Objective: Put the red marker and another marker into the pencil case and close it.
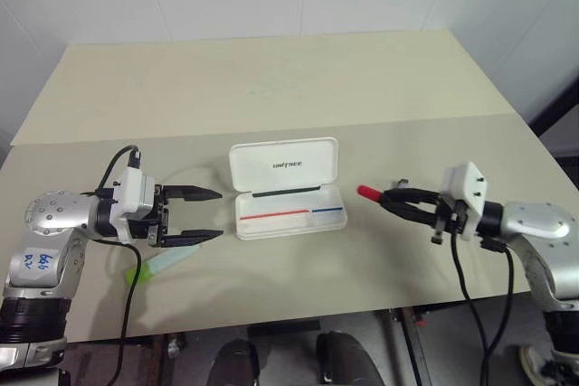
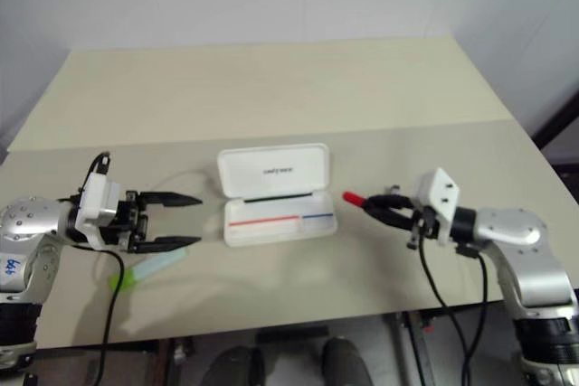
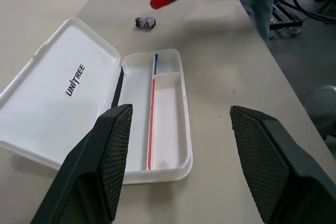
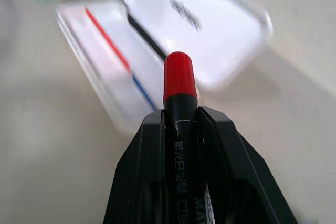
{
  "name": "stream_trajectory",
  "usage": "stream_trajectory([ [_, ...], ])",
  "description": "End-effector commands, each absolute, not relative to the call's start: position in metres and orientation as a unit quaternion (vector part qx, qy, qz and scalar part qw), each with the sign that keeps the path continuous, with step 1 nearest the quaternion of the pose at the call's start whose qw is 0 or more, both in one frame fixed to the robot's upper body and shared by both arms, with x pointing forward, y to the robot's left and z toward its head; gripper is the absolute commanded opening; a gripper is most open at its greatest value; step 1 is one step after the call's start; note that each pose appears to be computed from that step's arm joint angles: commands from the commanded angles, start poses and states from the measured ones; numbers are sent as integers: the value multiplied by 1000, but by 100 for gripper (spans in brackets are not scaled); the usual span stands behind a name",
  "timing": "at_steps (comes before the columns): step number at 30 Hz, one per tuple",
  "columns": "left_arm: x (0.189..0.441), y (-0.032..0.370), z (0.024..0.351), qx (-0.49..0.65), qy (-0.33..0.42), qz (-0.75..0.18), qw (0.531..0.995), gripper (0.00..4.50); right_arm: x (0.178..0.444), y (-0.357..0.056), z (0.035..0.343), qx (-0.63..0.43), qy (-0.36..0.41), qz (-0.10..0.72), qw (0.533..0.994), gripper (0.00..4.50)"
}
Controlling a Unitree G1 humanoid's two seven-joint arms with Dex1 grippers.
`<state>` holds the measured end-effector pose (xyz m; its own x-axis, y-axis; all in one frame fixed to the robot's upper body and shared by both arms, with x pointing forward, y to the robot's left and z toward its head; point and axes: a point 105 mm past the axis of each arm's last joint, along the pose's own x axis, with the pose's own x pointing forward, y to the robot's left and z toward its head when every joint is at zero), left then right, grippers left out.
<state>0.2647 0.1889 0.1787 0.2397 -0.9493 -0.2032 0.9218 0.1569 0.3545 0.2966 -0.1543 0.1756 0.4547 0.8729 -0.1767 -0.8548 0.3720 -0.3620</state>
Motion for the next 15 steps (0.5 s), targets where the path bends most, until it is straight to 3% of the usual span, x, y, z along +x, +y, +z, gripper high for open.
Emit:
stream_trajectory([
  [1, 266, 193, 182, 217, -41, -606, 764, 317, 300, -129, 181, -213, -39, 546, 810, 59],
  [9, 266, 203, 177, 234, -26, -598, 767, 317, 327, -67, 166, -280, -59, 612, 737, 59],
  [15, 262, 201, 177, 233, -27, -595, 769, 317, 339, -44, 159, -299, -78, 628, 714, 59],
])
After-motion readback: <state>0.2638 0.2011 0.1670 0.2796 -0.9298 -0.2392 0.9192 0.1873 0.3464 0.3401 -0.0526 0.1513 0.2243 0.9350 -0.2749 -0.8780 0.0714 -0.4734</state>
